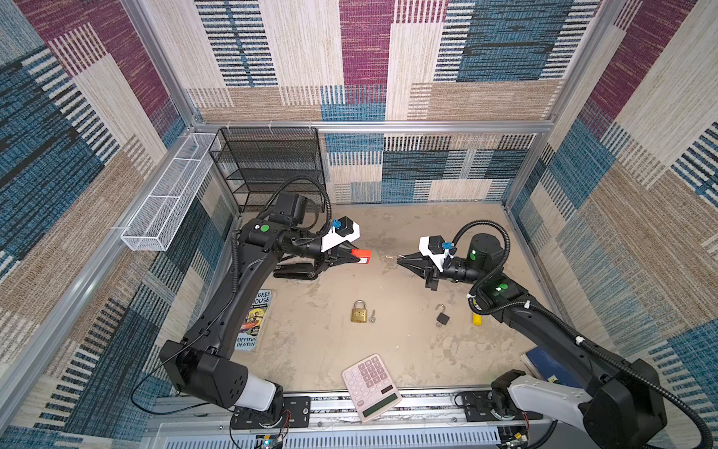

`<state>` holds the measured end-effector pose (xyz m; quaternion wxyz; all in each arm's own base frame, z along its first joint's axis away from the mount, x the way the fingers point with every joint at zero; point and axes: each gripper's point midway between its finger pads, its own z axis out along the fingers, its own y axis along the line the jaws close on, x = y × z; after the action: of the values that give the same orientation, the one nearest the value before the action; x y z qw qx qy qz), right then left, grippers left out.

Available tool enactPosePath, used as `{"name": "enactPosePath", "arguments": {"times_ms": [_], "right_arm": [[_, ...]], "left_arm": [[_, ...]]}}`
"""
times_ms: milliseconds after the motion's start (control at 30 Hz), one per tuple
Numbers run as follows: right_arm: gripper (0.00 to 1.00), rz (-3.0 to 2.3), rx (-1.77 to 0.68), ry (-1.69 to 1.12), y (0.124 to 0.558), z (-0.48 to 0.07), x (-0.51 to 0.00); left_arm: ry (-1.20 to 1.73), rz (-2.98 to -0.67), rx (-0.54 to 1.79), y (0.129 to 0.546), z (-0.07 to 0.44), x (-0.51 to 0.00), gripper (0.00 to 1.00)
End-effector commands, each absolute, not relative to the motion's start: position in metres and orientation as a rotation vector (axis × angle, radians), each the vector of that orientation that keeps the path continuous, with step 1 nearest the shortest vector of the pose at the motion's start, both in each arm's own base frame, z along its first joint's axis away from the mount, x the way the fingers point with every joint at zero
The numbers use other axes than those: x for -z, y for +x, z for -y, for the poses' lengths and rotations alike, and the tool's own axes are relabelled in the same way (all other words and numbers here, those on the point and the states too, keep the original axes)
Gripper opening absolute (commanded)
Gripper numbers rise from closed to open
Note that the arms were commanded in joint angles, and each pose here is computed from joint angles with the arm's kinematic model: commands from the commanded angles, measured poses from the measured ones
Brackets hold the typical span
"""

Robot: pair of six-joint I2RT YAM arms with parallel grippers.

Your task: Lock with the key

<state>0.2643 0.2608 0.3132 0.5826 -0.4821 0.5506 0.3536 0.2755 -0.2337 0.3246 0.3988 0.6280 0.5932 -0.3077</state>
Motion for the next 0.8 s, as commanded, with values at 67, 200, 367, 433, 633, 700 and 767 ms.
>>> {"name": "enactPosePath", "arguments": {"times_ms": [67,200,367,433,633,700,767], "right_arm": [[0.00,-1.301,-0.708,-1.000,0.280,-0.239,-0.317],[0.00,-1.356,-0.618,-0.894,0.295,-0.221,-0.311],[0.00,-1.408,-0.429,-0.701,0.321,-0.184,-0.310],[0.00,-1.422,-0.364,-0.633,0.329,-0.168,-0.311],[0.00,-1.458,-0.246,-0.453,0.345,-0.128,-0.310],[0.00,-1.466,-0.219,-0.407,0.348,-0.116,-0.309],[0.00,-1.473,-0.198,-0.369,0.350,-0.106,-0.309]], "left_arm": [[1.667,-1.567,0.768,0.274,0.234,-0.297,0.00],[1.769,-1.635,0.756,0.272,0.240,-0.266,0.00],[1.887,-1.716,0.775,0.270,0.253,-0.232,0.00],[1.954,-1.751,0.756,0.269,0.259,-0.217,0.00],[2.177,-1.817,0.657,0.267,0.271,-0.180,0.00],[2.246,-1.830,0.612,0.267,0.276,-0.169,0.00],[2.318,-1.850,0.541,0.268,0.280,-0.157,0.00]]}}
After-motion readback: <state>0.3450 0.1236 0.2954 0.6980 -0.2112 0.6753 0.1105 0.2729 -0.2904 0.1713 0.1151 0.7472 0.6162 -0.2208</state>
